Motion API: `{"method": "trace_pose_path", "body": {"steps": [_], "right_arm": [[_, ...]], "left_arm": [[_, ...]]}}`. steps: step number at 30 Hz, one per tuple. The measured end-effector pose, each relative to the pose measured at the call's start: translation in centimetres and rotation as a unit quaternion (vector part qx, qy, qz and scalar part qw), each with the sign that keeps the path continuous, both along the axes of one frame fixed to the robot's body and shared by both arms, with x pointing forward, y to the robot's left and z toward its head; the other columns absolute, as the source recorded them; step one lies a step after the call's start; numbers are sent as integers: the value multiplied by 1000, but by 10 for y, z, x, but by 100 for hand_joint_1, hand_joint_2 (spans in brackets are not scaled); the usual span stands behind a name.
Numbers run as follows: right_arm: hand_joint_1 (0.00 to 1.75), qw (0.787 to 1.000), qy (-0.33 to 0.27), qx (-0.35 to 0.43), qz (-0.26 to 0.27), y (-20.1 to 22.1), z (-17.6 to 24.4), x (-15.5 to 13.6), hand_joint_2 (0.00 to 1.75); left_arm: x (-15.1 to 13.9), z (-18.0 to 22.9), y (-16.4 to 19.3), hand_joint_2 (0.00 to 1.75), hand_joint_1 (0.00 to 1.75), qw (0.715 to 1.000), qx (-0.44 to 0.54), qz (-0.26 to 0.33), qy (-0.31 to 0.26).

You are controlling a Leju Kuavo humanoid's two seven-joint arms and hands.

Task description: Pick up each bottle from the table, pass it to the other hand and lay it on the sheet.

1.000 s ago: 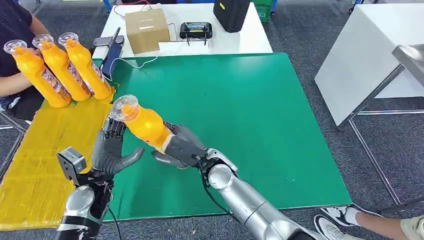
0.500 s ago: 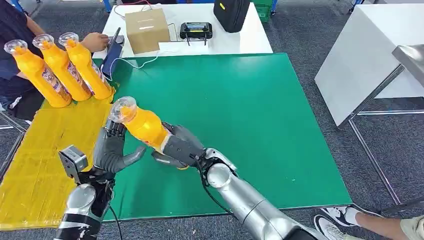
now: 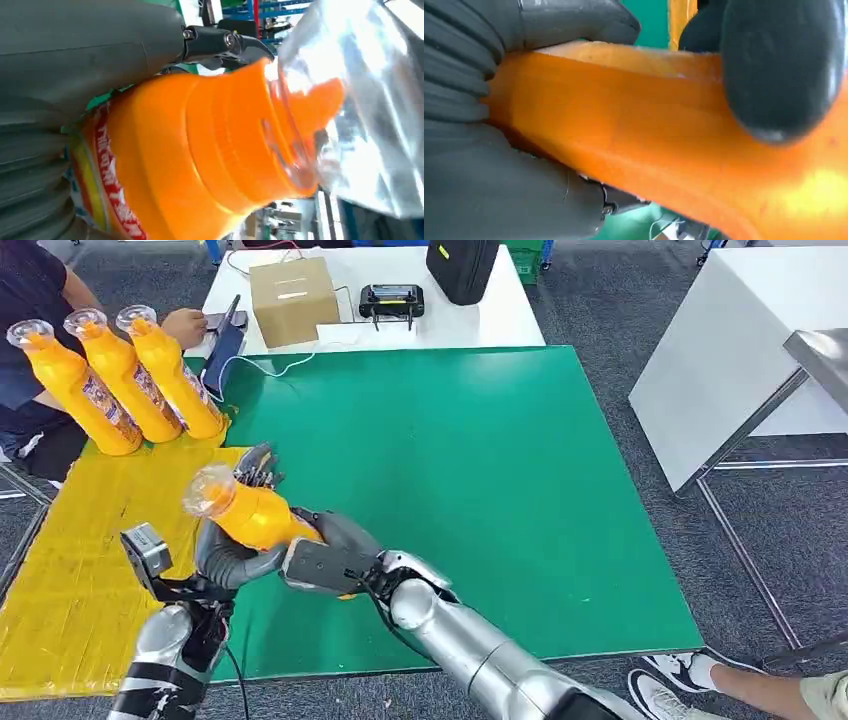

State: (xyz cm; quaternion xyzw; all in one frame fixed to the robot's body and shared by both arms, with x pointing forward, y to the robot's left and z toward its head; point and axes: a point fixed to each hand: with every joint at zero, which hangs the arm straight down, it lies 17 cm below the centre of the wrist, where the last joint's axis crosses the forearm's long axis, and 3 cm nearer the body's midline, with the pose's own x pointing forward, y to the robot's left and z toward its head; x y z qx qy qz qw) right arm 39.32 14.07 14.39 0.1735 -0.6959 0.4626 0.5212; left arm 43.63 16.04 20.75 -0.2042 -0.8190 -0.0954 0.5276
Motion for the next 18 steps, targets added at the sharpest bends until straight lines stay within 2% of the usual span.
{"method": "trace_pose_path", "body": {"steps": [7,8,9,10,18], "right_arm": [[175,999,-5,-20,33,16,-9,-23,175],[175,999,-4,-21,35,17,-10,-24,175],[175,999,-3,-23,37,18,-11,-26,175],[175,999,-1,-25,38,19,-12,-27,175],[175,999,2,-31,45,21,-16,-32,175]], "left_arm": [[-4,-13,10,175,0,1000,23,13,-4],[-5,-14,11,175,31,1000,26,14,-5],[-5,-15,11,175,169,999,29,16,-6],[-5,-17,12,175,175,999,34,18,-7],[-8,-23,14,175,175,998,48,26,-9]]}}
